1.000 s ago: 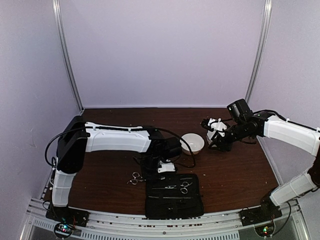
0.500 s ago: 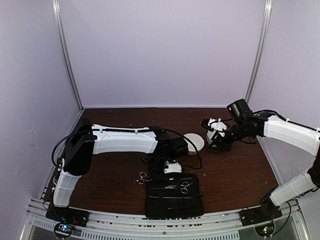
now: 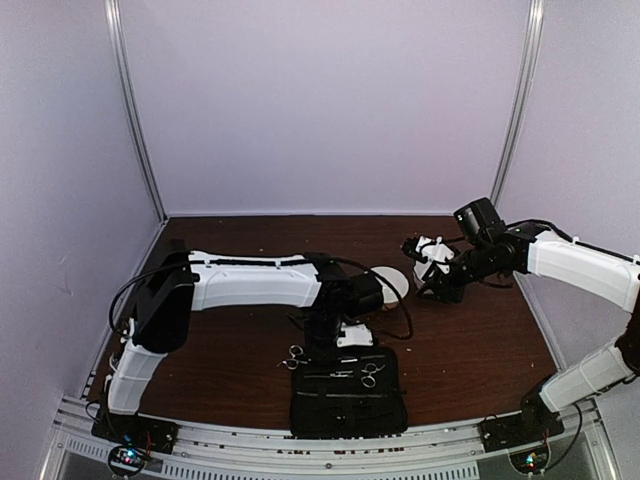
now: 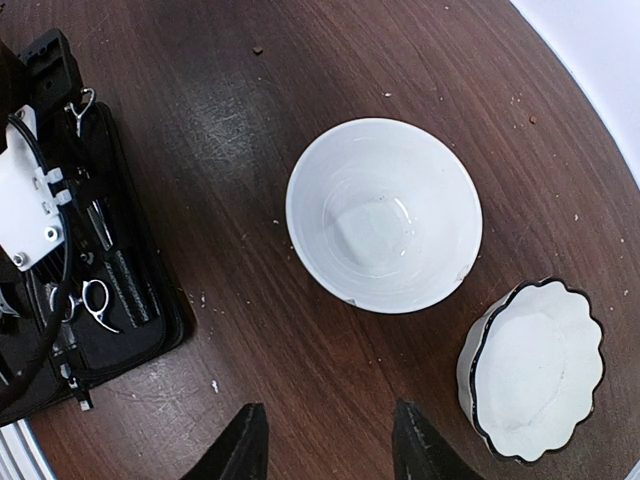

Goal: Sort the hair-cutting tools

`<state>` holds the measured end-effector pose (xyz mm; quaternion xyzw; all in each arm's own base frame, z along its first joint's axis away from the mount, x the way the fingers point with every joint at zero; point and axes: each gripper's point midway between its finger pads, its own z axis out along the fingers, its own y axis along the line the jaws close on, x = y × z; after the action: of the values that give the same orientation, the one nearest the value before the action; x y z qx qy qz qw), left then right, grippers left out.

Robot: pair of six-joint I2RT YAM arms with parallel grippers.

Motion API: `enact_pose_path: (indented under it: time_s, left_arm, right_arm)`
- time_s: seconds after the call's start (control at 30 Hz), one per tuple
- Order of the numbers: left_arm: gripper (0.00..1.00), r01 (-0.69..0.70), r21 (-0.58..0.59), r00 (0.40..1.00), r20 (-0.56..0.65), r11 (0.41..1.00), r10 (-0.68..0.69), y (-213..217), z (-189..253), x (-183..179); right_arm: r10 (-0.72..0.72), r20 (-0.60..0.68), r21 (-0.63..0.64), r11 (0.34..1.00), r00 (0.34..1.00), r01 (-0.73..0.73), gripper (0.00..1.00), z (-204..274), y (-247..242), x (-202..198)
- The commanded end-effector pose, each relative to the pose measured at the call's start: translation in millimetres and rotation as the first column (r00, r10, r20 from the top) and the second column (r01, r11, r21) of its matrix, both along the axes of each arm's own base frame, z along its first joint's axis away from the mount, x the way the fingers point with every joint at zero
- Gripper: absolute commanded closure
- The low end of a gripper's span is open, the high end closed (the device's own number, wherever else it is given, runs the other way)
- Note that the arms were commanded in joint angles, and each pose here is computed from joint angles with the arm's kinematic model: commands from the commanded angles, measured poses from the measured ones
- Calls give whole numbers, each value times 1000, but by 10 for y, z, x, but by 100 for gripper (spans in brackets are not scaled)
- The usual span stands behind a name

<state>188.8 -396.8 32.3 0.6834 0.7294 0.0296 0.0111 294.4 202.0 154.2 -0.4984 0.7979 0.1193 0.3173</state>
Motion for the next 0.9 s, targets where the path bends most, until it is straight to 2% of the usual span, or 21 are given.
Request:
enact_pose_path:
  time_s: [0.0, 0.23, 0.4, 0.6, 0.87]
  left_arm:
    - [100, 13, -69, 1000, -2, 998, -13, -226, -17, 4]
    - [94, 15, -111, 1000, 20, 994, -13, -338, -21, 57]
    - [77, 8, -92, 999, 36, 996, -5, -275, -42, 72]
    - [67, -1, -94, 998, 58, 996, 6, -105, 142, 37]
    - [64, -21, -75, 997, 69, 997, 26, 130, 202, -17]
  right_arm:
    - [23, 11, 6, 1000, 1000, -23, 55, 61, 33, -24]
    - [24, 7, 5, 1000, 1000, -24, 55, 52, 37, -23]
    - [24, 6, 4, 1000, 1000, -24, 55, 49, 38, -21]
    - [24, 4, 3, 1000, 1000, -24, 55, 42, 37, -23]
    - [29, -3, 2, 1000, 1000, -29, 55, 26, 42, -29]
